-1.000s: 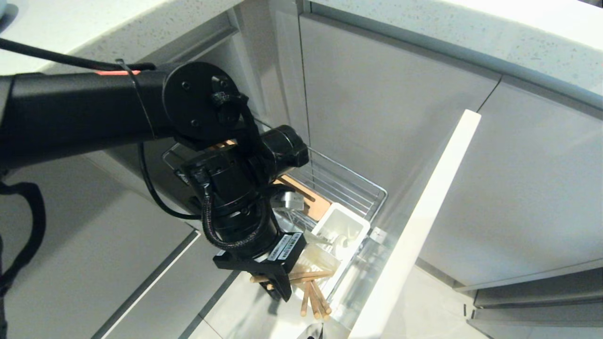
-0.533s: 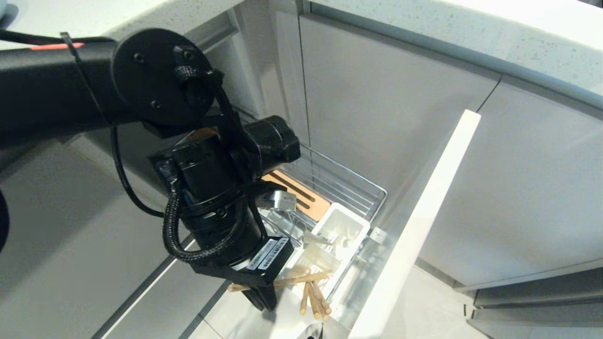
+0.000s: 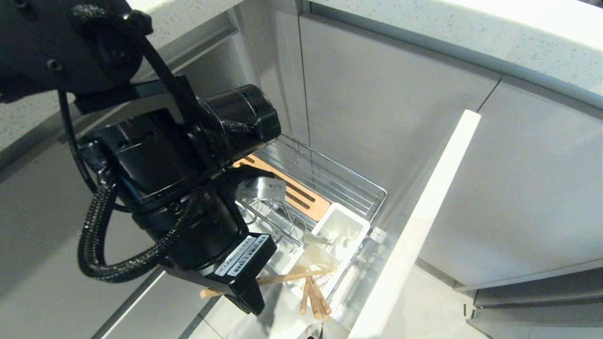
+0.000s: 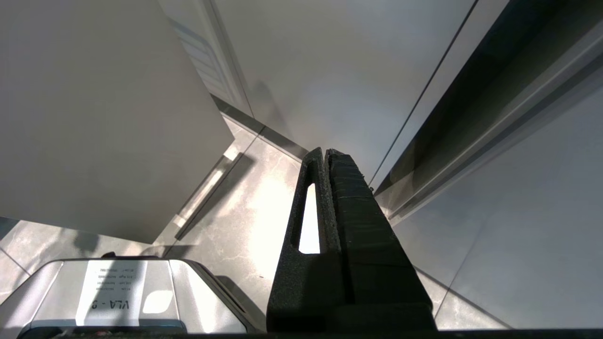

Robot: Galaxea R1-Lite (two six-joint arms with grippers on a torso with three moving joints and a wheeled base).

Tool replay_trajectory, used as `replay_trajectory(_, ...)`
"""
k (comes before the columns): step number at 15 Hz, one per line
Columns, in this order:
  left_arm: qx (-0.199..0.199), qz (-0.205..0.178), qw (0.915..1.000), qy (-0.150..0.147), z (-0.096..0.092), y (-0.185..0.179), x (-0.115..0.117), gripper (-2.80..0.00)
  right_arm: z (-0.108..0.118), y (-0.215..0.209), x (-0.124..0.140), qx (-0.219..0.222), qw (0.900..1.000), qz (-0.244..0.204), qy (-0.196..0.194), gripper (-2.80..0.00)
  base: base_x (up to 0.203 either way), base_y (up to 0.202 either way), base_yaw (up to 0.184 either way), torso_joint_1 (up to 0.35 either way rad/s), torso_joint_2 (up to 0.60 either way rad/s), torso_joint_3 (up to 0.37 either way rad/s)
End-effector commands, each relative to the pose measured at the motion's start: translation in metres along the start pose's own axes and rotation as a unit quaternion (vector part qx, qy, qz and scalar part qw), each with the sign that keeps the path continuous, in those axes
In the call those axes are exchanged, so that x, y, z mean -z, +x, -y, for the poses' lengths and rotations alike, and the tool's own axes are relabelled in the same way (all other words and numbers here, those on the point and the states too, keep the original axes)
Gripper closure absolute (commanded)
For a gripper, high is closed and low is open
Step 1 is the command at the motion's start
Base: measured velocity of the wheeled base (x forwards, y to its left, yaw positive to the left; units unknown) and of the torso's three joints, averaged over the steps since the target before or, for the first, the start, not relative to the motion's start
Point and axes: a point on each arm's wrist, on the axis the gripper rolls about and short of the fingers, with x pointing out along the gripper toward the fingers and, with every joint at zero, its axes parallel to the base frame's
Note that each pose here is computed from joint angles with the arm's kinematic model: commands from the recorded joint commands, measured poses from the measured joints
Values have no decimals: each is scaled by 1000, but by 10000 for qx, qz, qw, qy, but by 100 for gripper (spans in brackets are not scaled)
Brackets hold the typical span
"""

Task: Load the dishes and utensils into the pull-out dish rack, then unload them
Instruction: Take the chopsticks out of the cupboard

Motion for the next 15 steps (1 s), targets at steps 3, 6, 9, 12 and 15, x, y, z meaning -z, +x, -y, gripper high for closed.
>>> replay_trajectory(3,-163,148,9997,46,-1,-12,13,0,0,0,0,3,10000,-5,2,0,0,0,0,0,0,0)
replay_trajectory(6,-200,320,9992,123,0,-21,22,0,0,0,0,0,10000,2,2,0,0,0,0,0,0,0)
replay_trajectory(9,-156,561,9980,255,2,-34,38,0,0,0,0,4,10000,-4,2,0,0,0,0,0,0,0)
replay_trajectory(12,-217,813,9958,350,1,-45,51,0,0,0,0,-2,10000,-1,2,0,0,0,0,0,0,0)
replay_trajectory(15,-207,1252,9909,451,0,-62,69,0,0,0,0,-3,10000,3,2,0,0,0,0,0,0,0)
